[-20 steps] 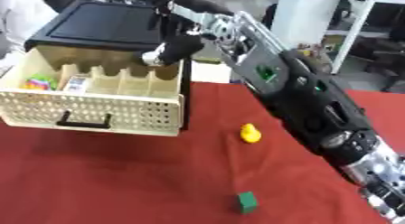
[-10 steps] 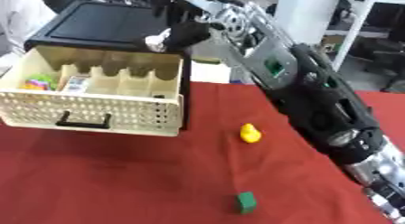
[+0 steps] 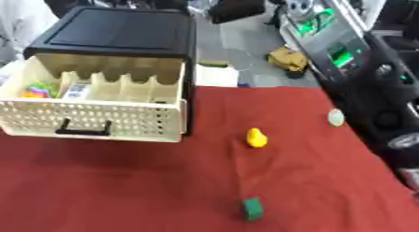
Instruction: Pick up objects from table and place into drawer.
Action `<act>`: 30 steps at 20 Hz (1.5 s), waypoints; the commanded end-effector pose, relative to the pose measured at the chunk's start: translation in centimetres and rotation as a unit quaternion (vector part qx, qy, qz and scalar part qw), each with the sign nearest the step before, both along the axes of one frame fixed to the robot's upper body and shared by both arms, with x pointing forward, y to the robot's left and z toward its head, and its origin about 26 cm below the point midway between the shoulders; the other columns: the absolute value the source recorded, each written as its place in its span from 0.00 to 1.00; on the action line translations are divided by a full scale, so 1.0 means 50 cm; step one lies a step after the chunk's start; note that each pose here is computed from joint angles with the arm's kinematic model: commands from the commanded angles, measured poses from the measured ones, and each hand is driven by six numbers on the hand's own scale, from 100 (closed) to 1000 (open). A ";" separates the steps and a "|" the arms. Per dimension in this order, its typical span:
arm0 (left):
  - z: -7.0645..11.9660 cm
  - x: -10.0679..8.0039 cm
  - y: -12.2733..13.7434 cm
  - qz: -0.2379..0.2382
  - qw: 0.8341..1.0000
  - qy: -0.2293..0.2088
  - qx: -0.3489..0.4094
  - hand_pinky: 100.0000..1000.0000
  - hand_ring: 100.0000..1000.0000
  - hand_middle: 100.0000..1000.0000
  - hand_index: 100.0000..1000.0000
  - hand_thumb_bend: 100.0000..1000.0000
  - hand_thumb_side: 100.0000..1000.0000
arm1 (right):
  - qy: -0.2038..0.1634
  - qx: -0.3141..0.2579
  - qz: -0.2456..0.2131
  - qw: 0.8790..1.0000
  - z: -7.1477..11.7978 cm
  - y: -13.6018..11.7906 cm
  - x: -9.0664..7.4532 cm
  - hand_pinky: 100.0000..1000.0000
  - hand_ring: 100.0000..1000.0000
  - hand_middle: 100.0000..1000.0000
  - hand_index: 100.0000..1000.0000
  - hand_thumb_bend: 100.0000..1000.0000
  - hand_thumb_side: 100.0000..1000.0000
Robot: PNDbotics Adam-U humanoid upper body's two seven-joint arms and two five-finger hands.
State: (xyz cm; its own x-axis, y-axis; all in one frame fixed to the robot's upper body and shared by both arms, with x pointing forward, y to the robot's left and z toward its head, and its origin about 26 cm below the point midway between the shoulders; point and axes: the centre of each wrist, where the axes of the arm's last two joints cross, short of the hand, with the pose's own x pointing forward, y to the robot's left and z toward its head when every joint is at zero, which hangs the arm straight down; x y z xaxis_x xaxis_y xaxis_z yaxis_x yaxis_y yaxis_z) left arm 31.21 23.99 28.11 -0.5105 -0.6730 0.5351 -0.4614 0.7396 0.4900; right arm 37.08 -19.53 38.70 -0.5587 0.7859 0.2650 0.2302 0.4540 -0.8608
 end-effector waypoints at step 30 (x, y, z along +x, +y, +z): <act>0.058 -0.017 0.015 -0.013 0.970 -0.023 0.244 0.21 0.13 0.07 0.80 0.00 1.00 | -0.226 0.181 -0.117 0.950 -0.110 -0.223 -0.164 0.62 0.60 0.48 0.72 0.00 0.52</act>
